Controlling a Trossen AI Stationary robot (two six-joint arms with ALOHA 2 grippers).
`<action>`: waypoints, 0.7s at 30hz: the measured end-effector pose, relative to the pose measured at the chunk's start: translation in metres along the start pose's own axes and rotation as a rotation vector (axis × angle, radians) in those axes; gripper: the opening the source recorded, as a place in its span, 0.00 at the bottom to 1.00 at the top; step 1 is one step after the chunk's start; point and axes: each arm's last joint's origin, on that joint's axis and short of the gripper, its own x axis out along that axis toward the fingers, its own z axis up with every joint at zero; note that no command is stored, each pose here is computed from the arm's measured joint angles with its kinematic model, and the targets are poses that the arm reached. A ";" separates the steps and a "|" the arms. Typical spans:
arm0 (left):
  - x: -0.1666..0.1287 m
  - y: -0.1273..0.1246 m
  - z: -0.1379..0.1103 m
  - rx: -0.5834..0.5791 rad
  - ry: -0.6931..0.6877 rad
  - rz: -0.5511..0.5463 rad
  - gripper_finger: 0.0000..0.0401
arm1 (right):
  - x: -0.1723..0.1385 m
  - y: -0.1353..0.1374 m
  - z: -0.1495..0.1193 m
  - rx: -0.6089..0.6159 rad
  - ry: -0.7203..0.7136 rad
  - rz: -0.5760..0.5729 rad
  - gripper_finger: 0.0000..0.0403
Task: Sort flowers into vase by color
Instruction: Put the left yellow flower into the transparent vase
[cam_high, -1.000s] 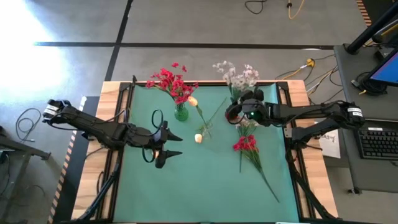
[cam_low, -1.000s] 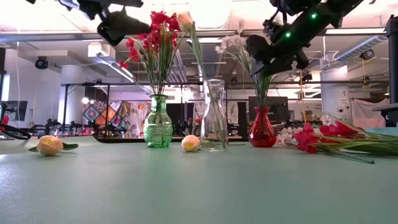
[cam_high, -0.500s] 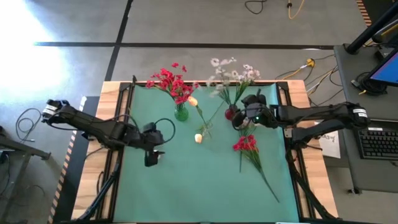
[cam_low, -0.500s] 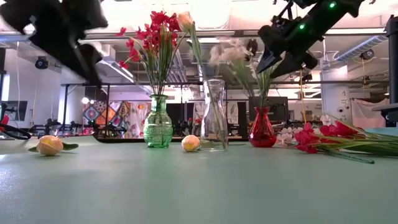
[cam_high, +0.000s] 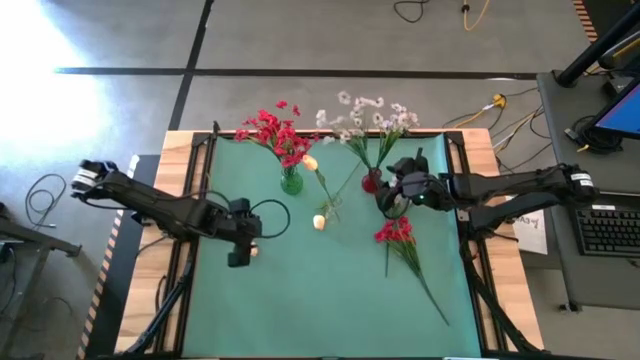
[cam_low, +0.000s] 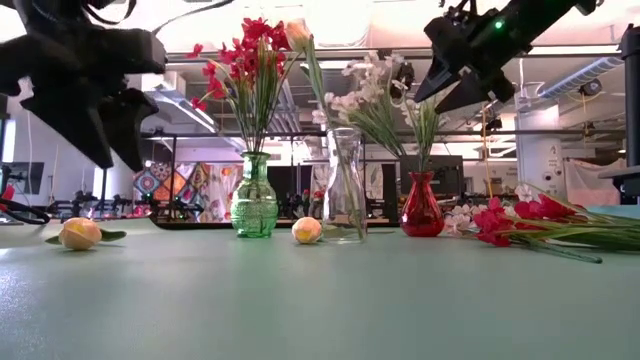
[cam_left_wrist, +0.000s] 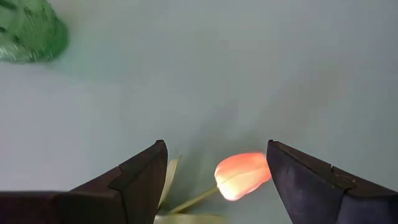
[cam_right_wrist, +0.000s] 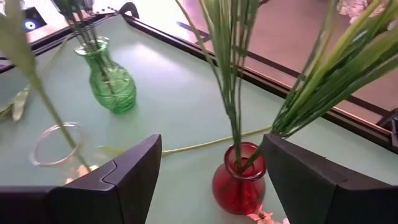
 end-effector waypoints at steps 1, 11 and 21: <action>0.002 0.000 -0.001 0.005 0.019 0.006 0.65 | -0.001 0.001 0.000 -0.002 -0.001 0.005 0.68; 0.029 -0.002 -0.016 0.077 0.345 0.100 0.65 | -0.005 0.006 -0.003 -0.015 0.000 0.034 0.67; 0.063 -0.008 -0.021 0.109 0.527 0.159 0.62 | -0.006 0.007 -0.002 -0.009 0.002 0.057 0.68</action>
